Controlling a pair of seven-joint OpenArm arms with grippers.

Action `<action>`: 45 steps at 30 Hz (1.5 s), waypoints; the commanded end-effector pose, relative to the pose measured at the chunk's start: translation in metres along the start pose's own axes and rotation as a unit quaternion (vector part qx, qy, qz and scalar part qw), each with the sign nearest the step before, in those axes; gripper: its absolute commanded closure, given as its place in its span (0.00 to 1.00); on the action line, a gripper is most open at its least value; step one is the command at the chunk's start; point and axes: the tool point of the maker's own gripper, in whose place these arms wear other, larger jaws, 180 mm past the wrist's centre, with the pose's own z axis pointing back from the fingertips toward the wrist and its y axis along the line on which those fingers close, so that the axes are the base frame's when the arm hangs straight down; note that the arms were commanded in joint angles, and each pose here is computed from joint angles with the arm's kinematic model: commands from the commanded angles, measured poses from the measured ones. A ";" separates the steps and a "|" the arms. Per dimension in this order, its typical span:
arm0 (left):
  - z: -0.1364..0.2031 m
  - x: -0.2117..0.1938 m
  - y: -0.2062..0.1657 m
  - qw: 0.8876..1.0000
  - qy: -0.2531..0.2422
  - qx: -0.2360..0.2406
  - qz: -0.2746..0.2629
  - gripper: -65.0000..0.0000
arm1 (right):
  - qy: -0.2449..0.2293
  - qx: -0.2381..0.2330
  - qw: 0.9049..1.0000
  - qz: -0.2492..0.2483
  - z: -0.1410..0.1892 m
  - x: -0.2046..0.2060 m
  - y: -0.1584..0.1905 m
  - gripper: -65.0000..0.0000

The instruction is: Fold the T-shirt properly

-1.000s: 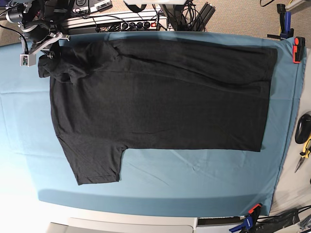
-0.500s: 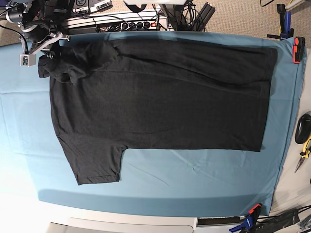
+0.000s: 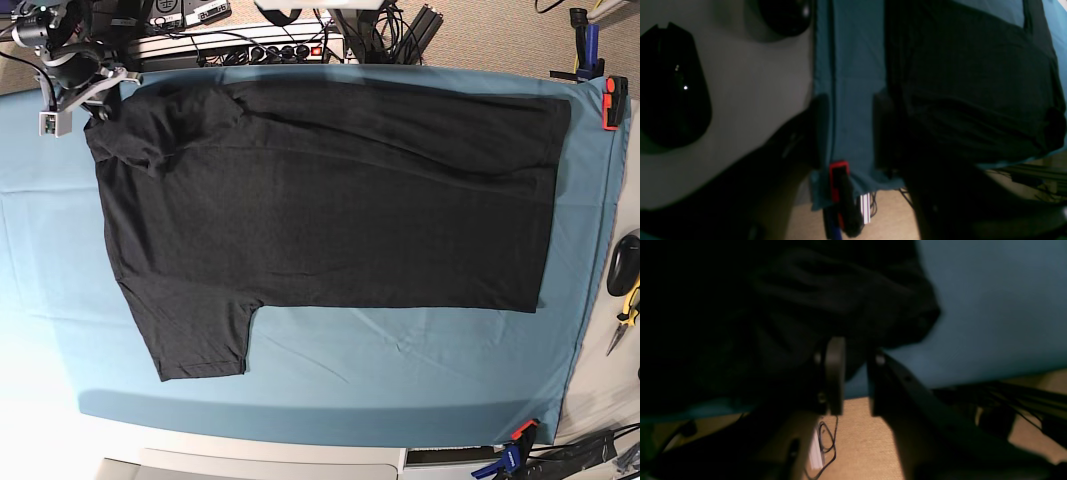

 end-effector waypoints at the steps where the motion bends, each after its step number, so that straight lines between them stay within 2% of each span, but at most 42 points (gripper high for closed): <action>1: 0.009 0.022 -0.004 1.000 -0.022 0.001 -0.021 0.69 | -0.021 -0.012 1.000 -0.003 0.002 0.010 -0.006 0.73; 3: 0.009 0.023 -0.004 0.999 -0.024 0.000 -0.021 0.69 | -0.024 -0.024 0.999 -0.020 -0.001 0.007 -0.013 0.64; 5: 0.009 0.024 -0.004 0.999 -0.026 0.000 -0.021 0.69 | -0.021 -0.019 0.999 -0.039 -0.007 0.003 -0.015 0.64; 11: 0.009 0.024 -0.004 0.999 -0.026 0.000 -0.021 0.69 | -0.011 0.052 0.991 -0.126 -0.033 -0.015 -0.004 0.64; 14: 0.009 0.023 -0.004 0.999 -0.026 0.000 -0.021 0.69 | -0.002 0.078 0.985 -0.153 -0.040 -0.022 0.003 0.64; 19: 0.009 0.023 -0.004 0.999 -0.025 0.000 -0.021 0.69 | 0.003 0.073 0.985 -0.159 -0.037 -0.027 -0.002 0.64; 26: 0.009 0.023 -0.004 0.999 -0.026 0.000 -0.021 0.69 | -0.033 0.026 0.983 -0.177 -0.024 -0.022 -0.033 0.64; 36: 0.009 0.024 -0.004 0.999 -0.027 0.000 -0.021 0.69 | -0.023 0.053 0.986 -0.158 -0.037 -0.019 -0.012 0.64; 45: 0.009 0.024 -0.004 0.999 -0.028 0.000 -0.021 0.69 | -0.024 0.038 0.987 -0.153 -0.037 -0.020 -0.018 0.64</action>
